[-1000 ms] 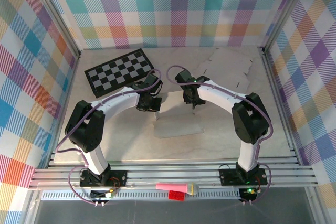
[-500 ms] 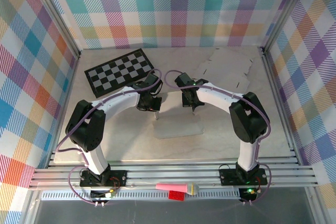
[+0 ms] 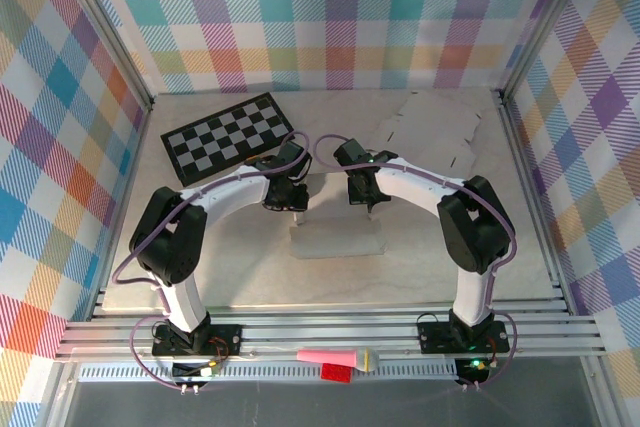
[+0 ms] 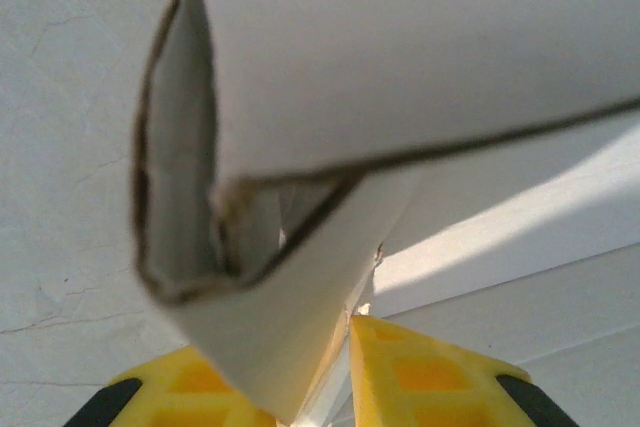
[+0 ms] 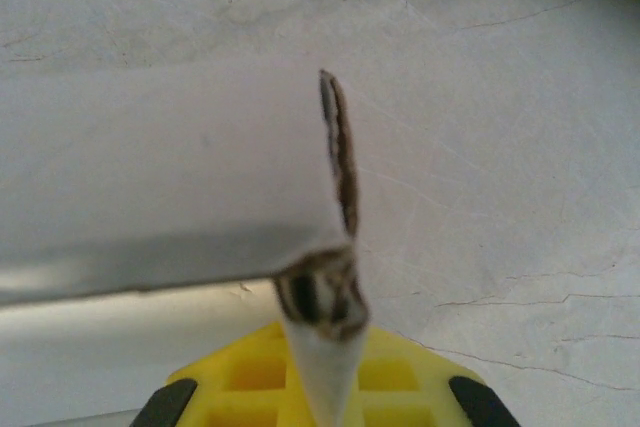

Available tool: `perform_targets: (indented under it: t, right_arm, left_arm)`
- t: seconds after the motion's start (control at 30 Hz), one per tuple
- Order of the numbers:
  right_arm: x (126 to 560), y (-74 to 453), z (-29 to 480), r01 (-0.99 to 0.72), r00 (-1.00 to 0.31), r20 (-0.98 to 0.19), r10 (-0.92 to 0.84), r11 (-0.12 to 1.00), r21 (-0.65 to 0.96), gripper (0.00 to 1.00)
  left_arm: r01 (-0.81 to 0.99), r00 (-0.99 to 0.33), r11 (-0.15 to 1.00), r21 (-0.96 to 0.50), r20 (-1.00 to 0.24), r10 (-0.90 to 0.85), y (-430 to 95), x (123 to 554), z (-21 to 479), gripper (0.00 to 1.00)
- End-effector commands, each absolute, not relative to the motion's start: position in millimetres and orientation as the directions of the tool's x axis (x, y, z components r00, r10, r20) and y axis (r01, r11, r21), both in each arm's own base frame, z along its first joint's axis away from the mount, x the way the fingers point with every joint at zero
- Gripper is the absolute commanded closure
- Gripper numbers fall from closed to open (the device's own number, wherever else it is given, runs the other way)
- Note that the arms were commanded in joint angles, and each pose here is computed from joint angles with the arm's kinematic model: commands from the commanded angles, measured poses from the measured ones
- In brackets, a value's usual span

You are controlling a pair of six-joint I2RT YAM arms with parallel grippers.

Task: Fold the paper box

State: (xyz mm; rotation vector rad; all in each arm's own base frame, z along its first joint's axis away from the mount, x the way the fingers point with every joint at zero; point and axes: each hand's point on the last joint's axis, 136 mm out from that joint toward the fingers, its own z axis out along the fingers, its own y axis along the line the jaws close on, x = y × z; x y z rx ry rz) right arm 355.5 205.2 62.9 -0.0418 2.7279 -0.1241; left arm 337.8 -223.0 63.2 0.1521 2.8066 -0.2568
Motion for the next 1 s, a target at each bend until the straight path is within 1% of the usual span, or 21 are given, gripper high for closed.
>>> perform_targets:
  t: [0.0,0.2,0.3,0.37,0.4,0.47,0.6,0.73,0.8,0.9,0.97]
  right_arm:
    - [349,201,62,0.0,-0.924,-0.38,-0.033,0.996,-0.087,1.0]
    - [347,203,58,-0.012,-0.93,-0.365,-0.043,0.996,-0.087,1.0]
    - [347,204,56,-0.015,-0.932,-0.361,-0.046,0.996,-0.09,1.0]
    - [347,204,55,-0.015,-0.933,-0.357,-0.047,0.996,-0.092,1.0]
    - [347,204,54,-0.013,-0.934,-0.355,-0.046,0.995,-0.095,1.0]
    - [345,203,53,-0.003,-0.938,-0.345,-0.038,0.995,-0.103,1.0]
    - [342,203,52,0.03,-0.947,-0.322,-0.007,0.993,-0.111,1.0]
    - [337,205,50,0.067,-0.956,-0.293,0.029,0.991,-0.119,1.0]
    - [335,206,49,0.082,-0.958,-0.284,0.045,0.989,-0.12,1.0]
    - [334,208,49,0.09,-0.959,-0.279,0.057,0.99,-0.106,1.0]
    - [334,210,49,0.088,-0.959,-0.276,0.058,0.991,-0.098,1.0]
  left_arm:
    - [0.109,-0.941,0.983,-0.149,-0.334,0.053,-221,343,55,0.79]
    - [0.092,-0.931,0.987,-0.134,-0.364,0.038,-219,351,55,0.8]
    - [0.083,-0.927,0.989,-0.125,-0.375,0.03,-218,355,53,0.87]
    - [0.07,-0.928,0.992,-0.109,-0.372,0.025,-217,356,49,0.88]
    - [0.06,-0.928,0.994,-0.096,-0.372,0.02,-215,357,47,0.91]
    - [0.03,-0.926,0.997,-0.077,-0.377,-0.001,-212,358,45,1.0]
    - [-0.062,-0.918,0.998,0.023,-0.394,-0.048,-203,354,45,1.0]
    - [-0.221,-0.904,0.961,0.166,-0.404,-0.138,-184,340,43,1.0]
    - [-0.263,-0.896,0.942,0.207,-0.416,-0.159,-180,335,43,1.0]
    - [-0.317,-0.877,0.917,0.243,-0.442,-0.186,-173,331,44,1.0]
    - [-0.321,-0.875,0.92,0.224,-0.442,-0.198,-177,331,41,1.0]
